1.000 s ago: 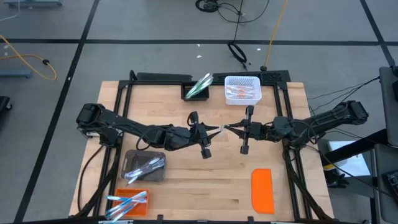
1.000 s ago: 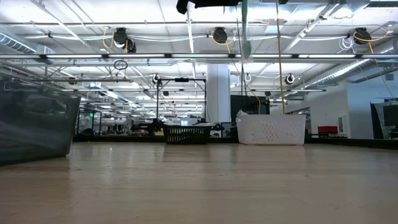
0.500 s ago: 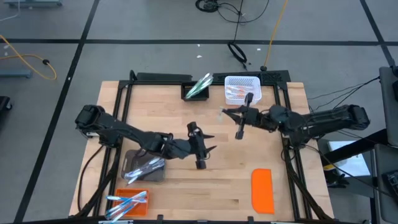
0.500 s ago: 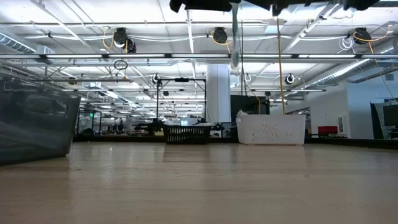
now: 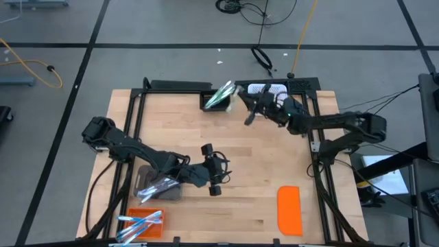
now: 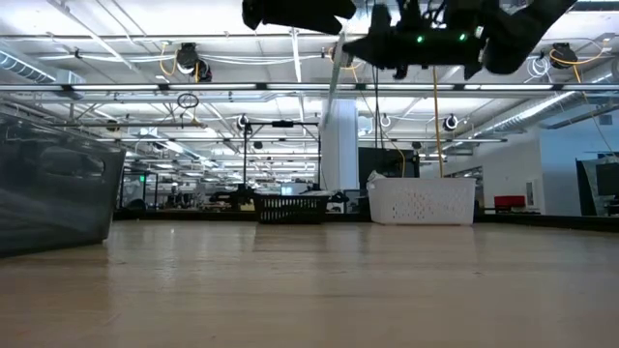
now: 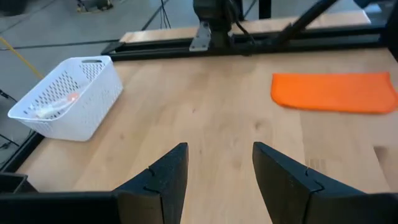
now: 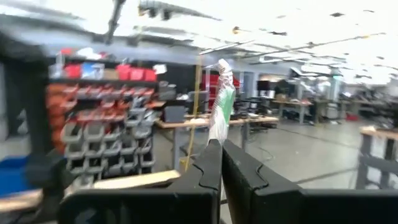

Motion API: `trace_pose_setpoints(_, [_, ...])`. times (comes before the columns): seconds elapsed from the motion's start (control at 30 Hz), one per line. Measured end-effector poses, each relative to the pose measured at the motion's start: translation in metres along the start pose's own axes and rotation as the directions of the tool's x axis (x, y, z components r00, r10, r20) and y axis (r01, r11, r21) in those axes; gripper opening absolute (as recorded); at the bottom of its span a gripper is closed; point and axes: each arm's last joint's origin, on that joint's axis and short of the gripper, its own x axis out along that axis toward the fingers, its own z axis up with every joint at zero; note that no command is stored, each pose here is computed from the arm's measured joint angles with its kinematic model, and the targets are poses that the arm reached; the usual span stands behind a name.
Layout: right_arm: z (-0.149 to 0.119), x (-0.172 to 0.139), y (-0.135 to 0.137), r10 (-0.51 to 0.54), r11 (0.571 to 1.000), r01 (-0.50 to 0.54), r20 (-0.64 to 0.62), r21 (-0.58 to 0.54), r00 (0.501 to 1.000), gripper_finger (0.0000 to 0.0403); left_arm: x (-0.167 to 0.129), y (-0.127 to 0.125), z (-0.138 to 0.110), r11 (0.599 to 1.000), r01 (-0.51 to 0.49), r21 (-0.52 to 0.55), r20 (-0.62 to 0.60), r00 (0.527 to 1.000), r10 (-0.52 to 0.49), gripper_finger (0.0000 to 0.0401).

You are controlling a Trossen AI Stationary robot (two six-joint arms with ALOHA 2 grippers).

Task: Pick & Place Toothbrushes
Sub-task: Put the green toothbrush into the black bin

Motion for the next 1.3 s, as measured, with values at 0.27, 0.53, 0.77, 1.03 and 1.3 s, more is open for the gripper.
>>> trace_pose_setpoints(0.27, [-0.046,0.024,-0.032,-0.115,0.985,0.113,0.007,0.129,0.993,0.0,-0.002,-0.003,-0.003,1.0,0.006,0.021,-0.022,1.0,-0.005,0.0182])
trace_pose_setpoints(0.53, [-0.077,0.059,-0.044,-0.147,0.981,0.151,-0.038,0.124,0.988,0.0,-0.002,-0.004,-0.005,0.998,0.058,0.023,-0.044,0.997,-0.057,0.0182])
trace_pose_setpoints(0.77, [-0.097,0.067,-0.056,-0.202,0.958,0.202,-0.022,0.204,0.979,0.0,-0.002,-0.005,-0.005,0.996,0.085,0.032,-0.052,0.995,-0.083,0.0182])
trace_pose_setpoints(1.03, [-0.126,0.067,-0.061,-0.247,0.935,0.25,-0.045,0.253,0.968,0.0,-0.001,-0.003,-0.007,0.996,0.078,0.041,-0.071,0.995,-0.075,0.0182])
trace_pose_setpoints(1.3, [-0.144,0.071,-0.063,-0.274,0.913,0.283,-0.071,0.294,0.959,0.0,-0.001,-0.003,-0.008,0.996,0.077,0.044,-0.077,0.994,-0.074,0.0182])
